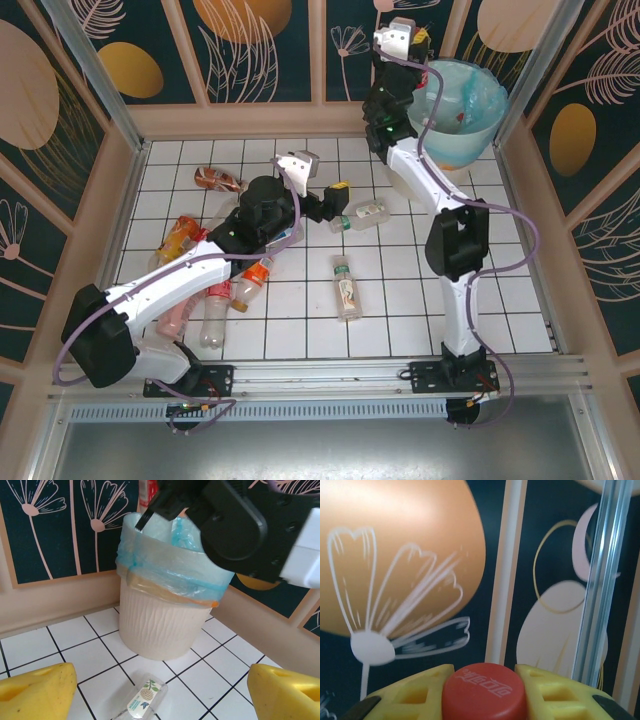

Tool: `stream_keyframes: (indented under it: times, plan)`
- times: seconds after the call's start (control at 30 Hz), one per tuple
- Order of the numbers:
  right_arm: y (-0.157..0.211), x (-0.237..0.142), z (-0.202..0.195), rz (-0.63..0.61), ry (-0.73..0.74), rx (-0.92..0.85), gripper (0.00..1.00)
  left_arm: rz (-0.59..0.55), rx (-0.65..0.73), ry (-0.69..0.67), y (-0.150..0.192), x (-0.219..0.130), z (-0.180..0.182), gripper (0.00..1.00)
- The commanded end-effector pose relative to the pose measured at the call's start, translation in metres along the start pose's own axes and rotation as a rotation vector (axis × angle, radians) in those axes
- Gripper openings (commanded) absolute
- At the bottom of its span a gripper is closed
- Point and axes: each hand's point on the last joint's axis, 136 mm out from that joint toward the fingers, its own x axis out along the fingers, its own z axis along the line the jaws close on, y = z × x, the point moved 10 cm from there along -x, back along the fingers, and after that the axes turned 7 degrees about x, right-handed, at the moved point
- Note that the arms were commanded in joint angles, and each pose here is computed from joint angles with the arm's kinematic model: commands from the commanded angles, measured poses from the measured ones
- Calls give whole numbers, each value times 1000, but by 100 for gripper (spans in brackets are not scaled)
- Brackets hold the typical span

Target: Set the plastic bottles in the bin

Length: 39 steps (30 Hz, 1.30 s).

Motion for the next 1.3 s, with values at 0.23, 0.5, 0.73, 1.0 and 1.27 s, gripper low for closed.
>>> stream_keyframes:
  times: [0.23,0.5,0.73,1.0,1.27]
  plan:
    - [36,38,-32,223,32,173,0,11,-21,-15,6,6,1,88]
    - [59,52,-52,370,-65,232,0,34,-27,-15,11,11,1,88]
    - [77,53,-58,452,-122,194,2,37,-26,-18,12,11,1,88]
    - [82,49,-58,482,-156,129,13,42,-27,-18,12,12,1,88]
    - [30,22,-68,260,-186,153,0,41,-29,-19,11,12,2,88]
